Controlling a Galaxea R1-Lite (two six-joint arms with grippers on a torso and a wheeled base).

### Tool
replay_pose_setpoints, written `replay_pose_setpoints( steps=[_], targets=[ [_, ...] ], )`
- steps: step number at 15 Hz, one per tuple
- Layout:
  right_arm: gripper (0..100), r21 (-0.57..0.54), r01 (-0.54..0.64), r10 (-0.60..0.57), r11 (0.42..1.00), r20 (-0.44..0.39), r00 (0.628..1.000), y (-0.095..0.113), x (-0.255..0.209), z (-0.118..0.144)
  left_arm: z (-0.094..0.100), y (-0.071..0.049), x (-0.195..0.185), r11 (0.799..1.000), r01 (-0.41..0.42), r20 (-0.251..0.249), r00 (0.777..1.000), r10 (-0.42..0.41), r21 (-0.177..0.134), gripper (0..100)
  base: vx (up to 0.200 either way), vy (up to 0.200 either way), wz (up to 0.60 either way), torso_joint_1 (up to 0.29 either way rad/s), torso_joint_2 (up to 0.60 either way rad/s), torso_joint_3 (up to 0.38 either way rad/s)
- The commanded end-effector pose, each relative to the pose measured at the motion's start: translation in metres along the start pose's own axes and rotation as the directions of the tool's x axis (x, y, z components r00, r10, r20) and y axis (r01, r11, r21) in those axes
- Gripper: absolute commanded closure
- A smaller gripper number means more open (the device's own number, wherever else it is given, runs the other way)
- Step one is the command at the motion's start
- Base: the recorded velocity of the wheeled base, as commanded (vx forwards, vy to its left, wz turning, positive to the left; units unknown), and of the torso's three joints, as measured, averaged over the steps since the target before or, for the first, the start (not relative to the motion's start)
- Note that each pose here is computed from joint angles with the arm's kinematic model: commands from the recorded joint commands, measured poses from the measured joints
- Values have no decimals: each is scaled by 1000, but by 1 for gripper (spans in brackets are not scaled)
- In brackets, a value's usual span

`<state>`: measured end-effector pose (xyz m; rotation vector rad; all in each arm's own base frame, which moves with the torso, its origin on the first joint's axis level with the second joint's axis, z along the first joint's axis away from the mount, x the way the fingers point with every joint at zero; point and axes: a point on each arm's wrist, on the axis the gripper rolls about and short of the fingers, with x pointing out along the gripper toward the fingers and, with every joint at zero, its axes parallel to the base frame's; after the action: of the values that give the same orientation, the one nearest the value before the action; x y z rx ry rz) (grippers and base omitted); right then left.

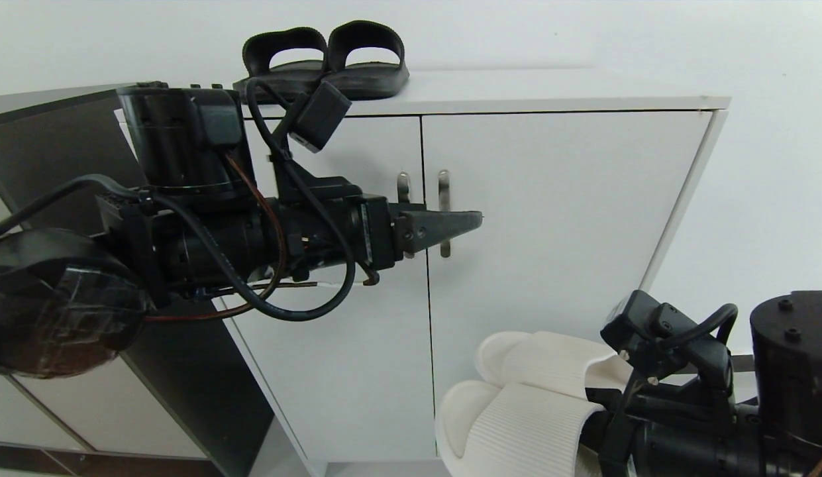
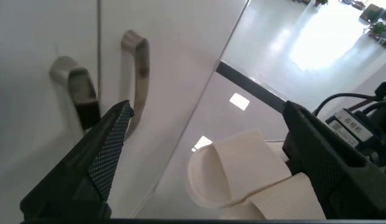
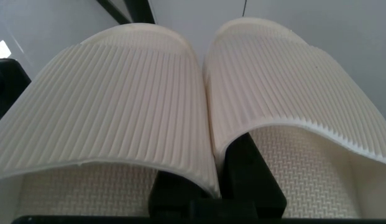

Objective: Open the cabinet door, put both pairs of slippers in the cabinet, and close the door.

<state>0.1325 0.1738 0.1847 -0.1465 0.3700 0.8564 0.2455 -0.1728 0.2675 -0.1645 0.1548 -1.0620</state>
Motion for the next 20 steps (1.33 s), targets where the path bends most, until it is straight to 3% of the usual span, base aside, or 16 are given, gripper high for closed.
replay_pose_setpoints(
  steps=[1, 3, 9, 10, 14, 16, 20],
  targets=[
    [100, 0, 0, 0, 1000, 1, 1000, 0, 0, 0, -4, 6, 7, 1000, -20, 1, 1000, 20, -2, 0, 0, 0, 0, 0, 0, 0],
    [100, 0, 0, 0, 1000, 1, 1000, 0, 0, 0, -7, 12, 15, 999, -35, 23, 999, 35, 5, 0, 0, 0, 0, 0, 0, 0],
    [100, -2, 0, 0, 1000, -3, 1000, 0, 0, -1, -14, 16, 26, 1000, -26, 3, 1000, 26, -3, 0, 0, 0, 0, 0, 0, 0],
    [100, -2, -1, 1, 1000, -4, 1000, 0, 0, -1, -14, 15, 26, 1000, -24, 4, 1000, 24, -2, 100, 0, 0, 0, 0, 0, 0],
    [100, -7, -21, 21, 1000, -2, 1000, 3, -3, -2, -12, 14, 24, 1000, -22, 8, 1000, 22, 0, 100, 0, 0, 0, 0, 0, 0],
    [100, -8, -63, 63, 998, -7, 998, 4, -6, -5, -10, 7, 20, 1000, -10, 14, 1000, 10, 5, 100, 0, 0, 0, 0, 0, 0],
    [100, -8, -113, 113, 994, -11, 994, 6, -9, -7, -14, -24, -4, 999, 45, 7, 999, -45, 10, 100, 0, 0, 0, 0, 0, 0]
  ],
)
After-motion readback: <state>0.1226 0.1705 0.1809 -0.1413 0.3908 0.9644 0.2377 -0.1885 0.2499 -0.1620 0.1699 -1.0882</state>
